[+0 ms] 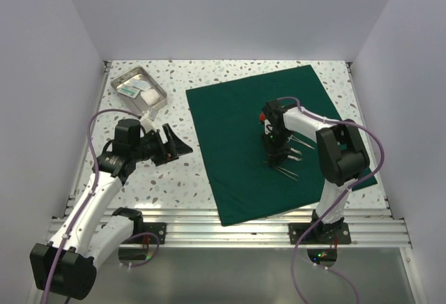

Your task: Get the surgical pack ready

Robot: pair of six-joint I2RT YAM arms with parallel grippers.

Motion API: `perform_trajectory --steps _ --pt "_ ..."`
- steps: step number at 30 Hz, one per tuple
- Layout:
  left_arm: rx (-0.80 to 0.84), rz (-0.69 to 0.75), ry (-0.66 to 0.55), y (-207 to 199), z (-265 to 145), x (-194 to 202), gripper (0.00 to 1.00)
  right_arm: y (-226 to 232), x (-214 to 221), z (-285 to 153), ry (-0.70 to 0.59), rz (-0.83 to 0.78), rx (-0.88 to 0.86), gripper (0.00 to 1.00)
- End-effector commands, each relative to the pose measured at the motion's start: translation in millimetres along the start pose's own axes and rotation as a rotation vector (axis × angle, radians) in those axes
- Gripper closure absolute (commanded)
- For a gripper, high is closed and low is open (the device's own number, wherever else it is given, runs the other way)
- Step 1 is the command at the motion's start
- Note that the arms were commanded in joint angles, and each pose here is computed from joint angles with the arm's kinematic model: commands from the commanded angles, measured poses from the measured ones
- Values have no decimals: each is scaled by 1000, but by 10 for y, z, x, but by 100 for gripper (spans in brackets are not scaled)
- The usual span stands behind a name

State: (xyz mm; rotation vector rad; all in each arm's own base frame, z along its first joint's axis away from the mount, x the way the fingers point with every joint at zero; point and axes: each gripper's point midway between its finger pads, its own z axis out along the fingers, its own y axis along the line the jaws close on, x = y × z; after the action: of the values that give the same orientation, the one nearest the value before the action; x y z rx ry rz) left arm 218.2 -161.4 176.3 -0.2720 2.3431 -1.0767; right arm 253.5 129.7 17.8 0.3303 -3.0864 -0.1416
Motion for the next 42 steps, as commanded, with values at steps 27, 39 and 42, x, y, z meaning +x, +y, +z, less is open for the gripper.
perform_trajectory --steps 27,39,42 --pt "227 1 72 -229 297 239 4 210 -298 -324 -72 -1 -76 100" --pt "329 163 118 -793 1100 478 3 1198 -546 -1104 -167 28 -526 100" --pt "234 206 133 -705 1335 455 4 1190 -570 -1100 -170 42 -497 100"
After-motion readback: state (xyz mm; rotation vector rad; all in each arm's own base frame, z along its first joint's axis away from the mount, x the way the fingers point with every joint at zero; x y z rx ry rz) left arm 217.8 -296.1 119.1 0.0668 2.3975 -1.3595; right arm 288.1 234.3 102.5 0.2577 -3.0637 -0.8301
